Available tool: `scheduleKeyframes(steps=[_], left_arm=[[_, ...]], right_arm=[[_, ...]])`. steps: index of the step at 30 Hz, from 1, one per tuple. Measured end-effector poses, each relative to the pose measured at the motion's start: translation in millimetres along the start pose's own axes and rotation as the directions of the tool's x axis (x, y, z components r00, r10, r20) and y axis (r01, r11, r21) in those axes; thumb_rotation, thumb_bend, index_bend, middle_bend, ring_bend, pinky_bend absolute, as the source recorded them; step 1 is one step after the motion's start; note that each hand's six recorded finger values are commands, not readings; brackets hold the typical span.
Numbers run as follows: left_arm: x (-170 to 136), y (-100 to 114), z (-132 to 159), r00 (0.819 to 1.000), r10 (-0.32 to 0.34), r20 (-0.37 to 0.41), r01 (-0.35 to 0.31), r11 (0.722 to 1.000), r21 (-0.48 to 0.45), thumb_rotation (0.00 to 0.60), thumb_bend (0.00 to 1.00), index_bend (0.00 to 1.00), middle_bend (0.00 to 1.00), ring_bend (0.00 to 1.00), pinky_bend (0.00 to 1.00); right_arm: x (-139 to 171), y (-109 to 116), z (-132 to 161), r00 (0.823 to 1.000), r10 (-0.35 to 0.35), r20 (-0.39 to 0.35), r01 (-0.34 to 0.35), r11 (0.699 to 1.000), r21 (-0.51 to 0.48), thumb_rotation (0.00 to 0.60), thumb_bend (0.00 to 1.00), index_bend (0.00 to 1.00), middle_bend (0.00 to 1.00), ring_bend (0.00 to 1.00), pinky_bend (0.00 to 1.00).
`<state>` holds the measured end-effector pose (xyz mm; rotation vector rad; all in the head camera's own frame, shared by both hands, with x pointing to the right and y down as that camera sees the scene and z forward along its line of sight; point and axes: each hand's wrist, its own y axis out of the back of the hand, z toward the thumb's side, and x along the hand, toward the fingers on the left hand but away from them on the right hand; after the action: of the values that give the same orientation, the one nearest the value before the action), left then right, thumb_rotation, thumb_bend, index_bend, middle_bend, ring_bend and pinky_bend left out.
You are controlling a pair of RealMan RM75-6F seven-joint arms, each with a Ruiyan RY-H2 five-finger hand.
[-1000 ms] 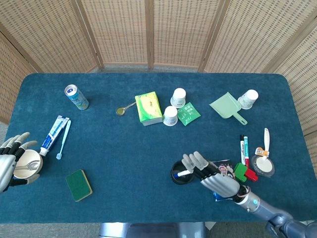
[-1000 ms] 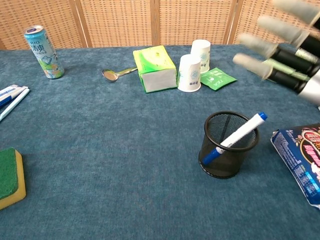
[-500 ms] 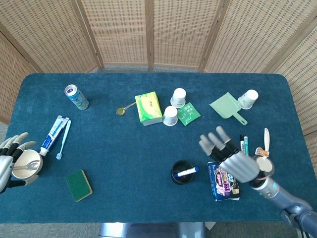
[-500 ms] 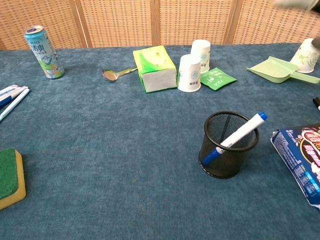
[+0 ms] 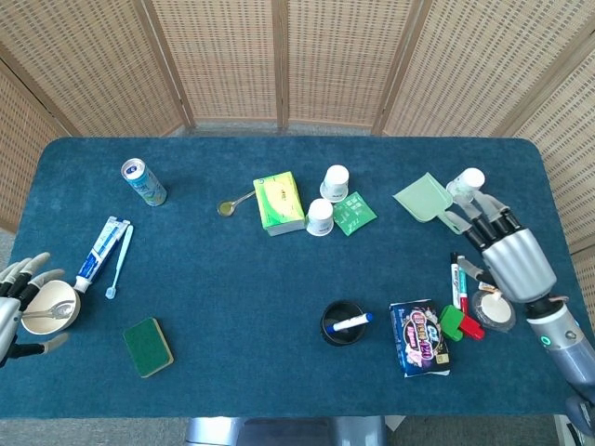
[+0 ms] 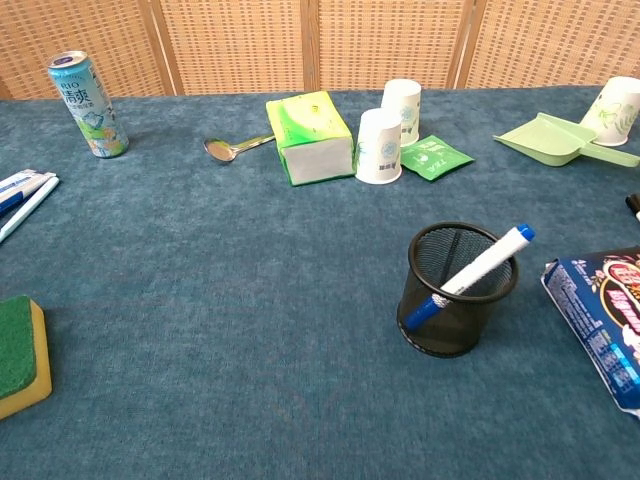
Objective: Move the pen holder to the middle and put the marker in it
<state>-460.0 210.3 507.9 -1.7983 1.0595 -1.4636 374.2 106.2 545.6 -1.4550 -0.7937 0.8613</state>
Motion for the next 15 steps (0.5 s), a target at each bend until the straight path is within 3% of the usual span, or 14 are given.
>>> scheduleKeyframes(steps=[5, 9, 15], left_arm=[[-4.2, 2.7, -3.4, 1.000, 0.022, -0.011, -0.022, 1.000, 0.011, 0.600, 0.09, 0.19, 0.00, 0.00, 0.06], [-7.6, 1.8, -8.3, 0.999, 0.027, -0.024, -0.027, 1.000, 0.014, 0.600, 0.09, 0.19, 0.00, 0.00, 0.06], [-11.0, -1.5, -17.6, 0.999, 0.041, -0.028, -0.041, 0.999, 0.010, 0.600, 0.09, 0.19, 0.00, 0.00, 0.06]], right_arm=[[25.3, 6.5, -10.9, 0.984, 0.093, 0.153, -0.077, 0.991, -0.106, 0.600, 0.12, 0.17, 0.05, 0.00, 0.09], [57.4, 6.1, -19.7, 0.958, 0.164, 0.234, -0.140, 0.983, -0.115, 0.600, 0.10, 0.17, 0.03, 0.00, 0.04], [110.7, 9.0, -18.5, 0.926, 0.202, 0.319, -0.185, 0.979, -0.084, 0.600, 0.08, 0.16, 0.00, 0.00, 0.00]])
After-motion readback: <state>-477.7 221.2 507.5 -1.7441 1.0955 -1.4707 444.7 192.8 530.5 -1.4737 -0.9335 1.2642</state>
